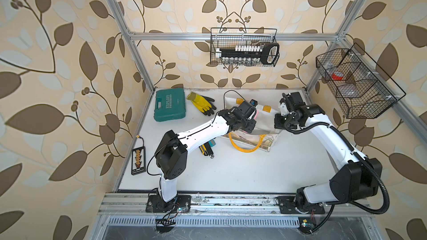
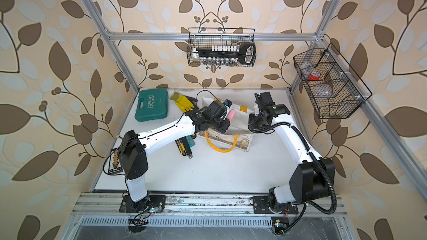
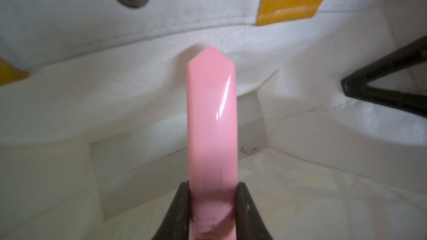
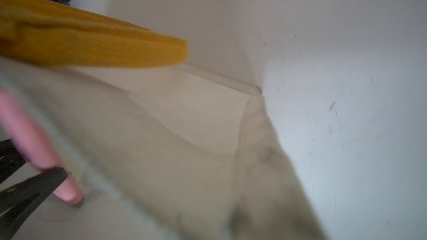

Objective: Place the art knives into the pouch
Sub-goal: Place the utility knife in the pouch.

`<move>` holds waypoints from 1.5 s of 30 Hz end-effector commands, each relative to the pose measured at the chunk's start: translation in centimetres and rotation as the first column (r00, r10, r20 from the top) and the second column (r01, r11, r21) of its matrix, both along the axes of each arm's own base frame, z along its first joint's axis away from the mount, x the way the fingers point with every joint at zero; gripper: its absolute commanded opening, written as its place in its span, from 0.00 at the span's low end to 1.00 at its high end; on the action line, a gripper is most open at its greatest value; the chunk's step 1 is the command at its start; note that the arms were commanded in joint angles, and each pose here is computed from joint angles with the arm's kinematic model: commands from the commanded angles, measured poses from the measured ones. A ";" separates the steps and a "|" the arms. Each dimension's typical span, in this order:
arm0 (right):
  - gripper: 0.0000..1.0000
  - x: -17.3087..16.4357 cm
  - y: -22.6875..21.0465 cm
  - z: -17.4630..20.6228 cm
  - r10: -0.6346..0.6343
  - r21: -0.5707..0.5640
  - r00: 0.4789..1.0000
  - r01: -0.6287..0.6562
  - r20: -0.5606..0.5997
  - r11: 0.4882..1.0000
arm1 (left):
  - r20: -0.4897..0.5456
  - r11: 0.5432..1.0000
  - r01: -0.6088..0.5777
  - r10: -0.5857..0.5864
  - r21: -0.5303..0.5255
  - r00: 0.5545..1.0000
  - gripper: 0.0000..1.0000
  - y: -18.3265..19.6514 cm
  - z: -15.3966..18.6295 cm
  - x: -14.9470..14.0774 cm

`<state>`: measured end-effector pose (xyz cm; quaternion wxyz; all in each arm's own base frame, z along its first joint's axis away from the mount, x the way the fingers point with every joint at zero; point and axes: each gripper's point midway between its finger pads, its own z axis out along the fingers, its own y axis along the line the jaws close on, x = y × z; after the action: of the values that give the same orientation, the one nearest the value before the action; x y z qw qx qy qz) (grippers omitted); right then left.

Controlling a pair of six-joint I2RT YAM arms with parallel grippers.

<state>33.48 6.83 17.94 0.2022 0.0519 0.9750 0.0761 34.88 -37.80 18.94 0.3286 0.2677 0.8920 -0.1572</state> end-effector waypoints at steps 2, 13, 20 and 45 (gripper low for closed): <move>0.00 -0.2 0.0 0.1 0.002 -0.002 1.000 -0.002 -0.014 1.000 | 0.063 0.986 -0.059 0.049 0.156 0.997 0.00 2.4 -0.1 1.7; 0.00 -0.5 -1.1 0.8 -0.017 -0.002 1.000 0.017 -0.001 1.000 | -0.034 0.926 -0.151 0.174 0.345 0.984 0.00 6.8 -4.8 4.2; 0.00 -0.7 -2.3 0.8 -0.037 0.002 0.999 0.037 -0.006 0.999 | -0.086 0.888 -0.233 0.289 0.397 0.953 0.00 11.9 -7.1 5.3; 0.00 -0.6 -3.5 1.5 -0.052 -0.008 0.999 0.052 -0.007 0.999 | -0.090 0.954 -0.218 0.241 0.208 0.966 0.73 10.6 -0.3 6.4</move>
<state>33.25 4.68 17.95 0.1897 0.0705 0.9753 0.0890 40.73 -27.76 12.47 0.2206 0.2042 0.9538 -0.0017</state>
